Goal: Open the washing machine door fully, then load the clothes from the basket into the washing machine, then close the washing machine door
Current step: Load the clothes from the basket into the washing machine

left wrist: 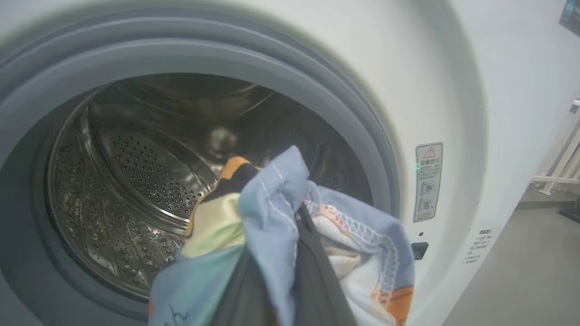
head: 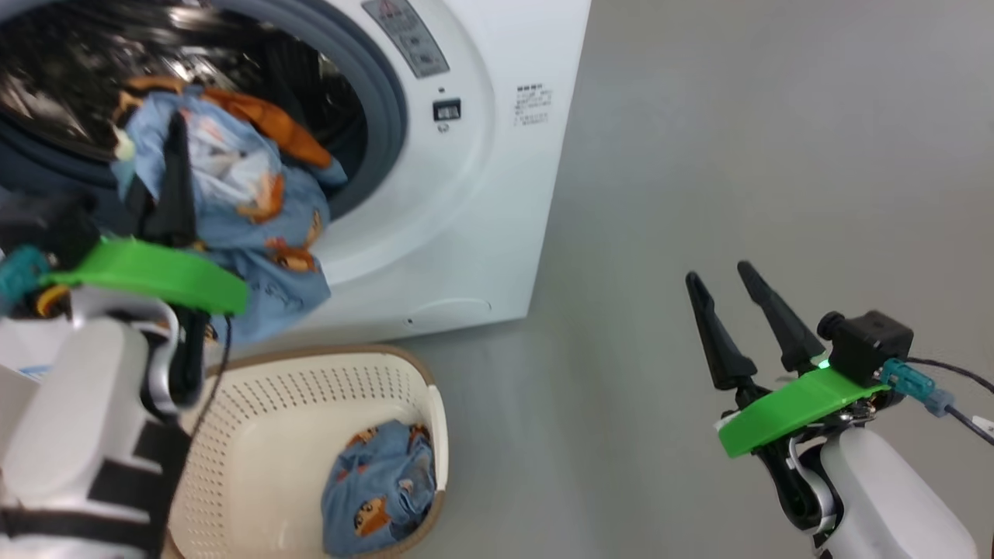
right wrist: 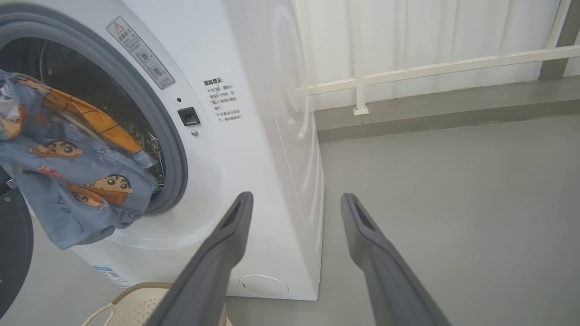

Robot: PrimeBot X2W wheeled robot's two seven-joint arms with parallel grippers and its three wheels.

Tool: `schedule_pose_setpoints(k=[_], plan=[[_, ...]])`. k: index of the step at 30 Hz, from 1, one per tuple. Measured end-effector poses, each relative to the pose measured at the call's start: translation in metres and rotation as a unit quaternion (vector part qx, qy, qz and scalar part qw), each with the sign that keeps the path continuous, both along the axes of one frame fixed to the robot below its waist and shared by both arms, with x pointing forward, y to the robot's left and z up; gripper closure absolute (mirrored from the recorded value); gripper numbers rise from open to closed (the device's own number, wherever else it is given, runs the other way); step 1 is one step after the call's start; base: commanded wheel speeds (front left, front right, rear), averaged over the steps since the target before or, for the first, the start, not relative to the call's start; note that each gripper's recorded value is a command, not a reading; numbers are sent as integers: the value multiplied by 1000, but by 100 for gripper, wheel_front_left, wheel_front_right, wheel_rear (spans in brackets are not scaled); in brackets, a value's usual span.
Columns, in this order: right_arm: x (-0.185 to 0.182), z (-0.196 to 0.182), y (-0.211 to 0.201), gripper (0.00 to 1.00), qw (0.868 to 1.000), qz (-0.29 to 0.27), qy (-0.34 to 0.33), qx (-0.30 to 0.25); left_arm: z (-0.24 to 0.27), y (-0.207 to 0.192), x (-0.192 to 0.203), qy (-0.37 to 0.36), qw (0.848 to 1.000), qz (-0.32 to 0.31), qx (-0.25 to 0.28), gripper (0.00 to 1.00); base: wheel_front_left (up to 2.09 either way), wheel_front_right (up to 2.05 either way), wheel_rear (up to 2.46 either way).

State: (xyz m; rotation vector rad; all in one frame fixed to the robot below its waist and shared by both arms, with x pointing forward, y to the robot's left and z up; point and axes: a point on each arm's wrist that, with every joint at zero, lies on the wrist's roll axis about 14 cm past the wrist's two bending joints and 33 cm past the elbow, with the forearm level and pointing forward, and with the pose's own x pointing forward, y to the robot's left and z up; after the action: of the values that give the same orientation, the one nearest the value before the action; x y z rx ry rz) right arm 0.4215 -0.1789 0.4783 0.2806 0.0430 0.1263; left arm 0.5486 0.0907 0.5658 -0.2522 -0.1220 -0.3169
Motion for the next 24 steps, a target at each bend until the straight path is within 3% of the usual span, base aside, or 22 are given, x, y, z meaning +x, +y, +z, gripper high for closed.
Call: schedule_pose_setpoints(k=[15, 24], plan=[[32, -48, -6, 0, 998, -23, 49, 9, -92, -4, 112, 102, 995, 6, 19, 100, 0, 0, 0], [33, -82, -16, 0, 995, -44, 90, 6, -102, -11, 169, 79, 996, 17, 25, 100, 0, 0, 0]])
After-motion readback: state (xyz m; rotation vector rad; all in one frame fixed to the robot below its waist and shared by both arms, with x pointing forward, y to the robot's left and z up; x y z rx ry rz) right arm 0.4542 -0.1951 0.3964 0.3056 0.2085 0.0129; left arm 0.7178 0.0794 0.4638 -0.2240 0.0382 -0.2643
